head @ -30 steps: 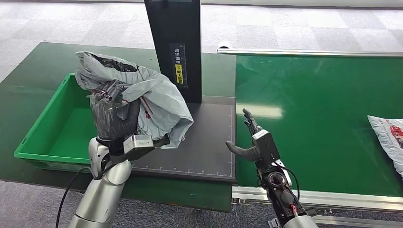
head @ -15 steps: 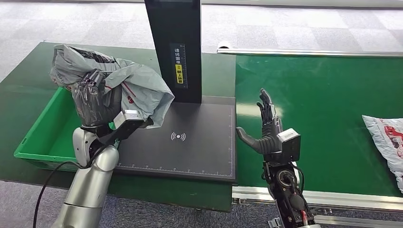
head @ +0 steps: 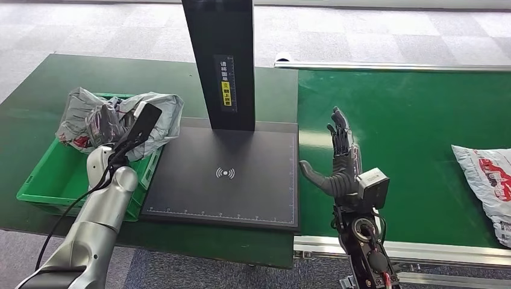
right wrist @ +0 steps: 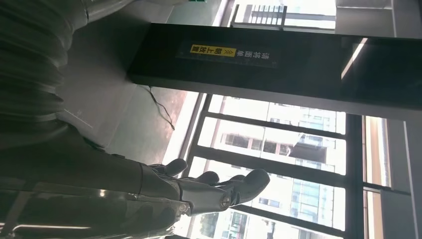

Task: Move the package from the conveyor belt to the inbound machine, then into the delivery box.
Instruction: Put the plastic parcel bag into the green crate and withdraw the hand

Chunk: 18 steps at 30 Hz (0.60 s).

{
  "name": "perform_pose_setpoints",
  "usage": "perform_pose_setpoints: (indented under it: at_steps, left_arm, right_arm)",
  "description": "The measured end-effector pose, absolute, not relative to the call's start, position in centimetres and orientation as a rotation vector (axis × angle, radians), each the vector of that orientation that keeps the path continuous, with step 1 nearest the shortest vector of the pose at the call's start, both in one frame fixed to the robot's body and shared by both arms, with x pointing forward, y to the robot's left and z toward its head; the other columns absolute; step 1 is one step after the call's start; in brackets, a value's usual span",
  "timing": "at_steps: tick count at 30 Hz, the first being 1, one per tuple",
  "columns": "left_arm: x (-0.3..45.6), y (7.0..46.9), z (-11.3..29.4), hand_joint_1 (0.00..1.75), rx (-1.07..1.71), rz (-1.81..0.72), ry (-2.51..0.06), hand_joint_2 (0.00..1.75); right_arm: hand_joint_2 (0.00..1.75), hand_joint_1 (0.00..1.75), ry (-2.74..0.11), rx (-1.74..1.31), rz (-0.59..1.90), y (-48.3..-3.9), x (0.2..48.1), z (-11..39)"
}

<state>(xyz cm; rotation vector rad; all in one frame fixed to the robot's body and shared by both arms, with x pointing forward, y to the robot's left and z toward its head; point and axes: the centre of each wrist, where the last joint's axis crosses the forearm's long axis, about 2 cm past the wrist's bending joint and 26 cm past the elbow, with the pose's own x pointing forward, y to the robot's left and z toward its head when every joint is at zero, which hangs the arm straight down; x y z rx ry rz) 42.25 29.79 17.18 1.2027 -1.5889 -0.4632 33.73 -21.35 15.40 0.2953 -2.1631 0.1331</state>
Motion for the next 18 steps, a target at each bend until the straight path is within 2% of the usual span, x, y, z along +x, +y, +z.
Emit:
perform_pose_setpoints:
  at_steps: [3, 7, 9, 14, 18]
  left_arm:
    - [42.0, 30.9, 15.9, 1.58, 1.210, -0.466, -1.514, 1.75]
    - [41.7, 32.1, 14.9, 0.07, 1.248, -0.431, -1.470, 1.75]
    - [41.5, 32.6, 14.6, 0.00, 1.268, -0.419, -1.459, 1.75]
    - [41.2, 33.1, 14.0, 0.00, 1.270, -0.426, -1.472, 1.75]
    - [40.4, 33.0, 13.7, 0.00, 1.239, -0.419, -1.593, 1.75]
  right_arm:
    - [1.75, 0.00, -2.160, 0.303, 0.135, -21.1, 33.7, 15.4]
    - [1.75, 0.00, -2.153, 0.313, 0.135, -20.8, 33.6, 15.6]
    - [1.75, 0.00, -2.151, 0.316, 0.137, -20.6, 33.6, 15.6]
    - [1.75, 0.00, -2.141, 0.307, 0.143, -20.5, 33.6, 15.6]
    - [1.75, 0.00, -2.129, 0.276, 0.151, -20.5, 33.5, 15.5]
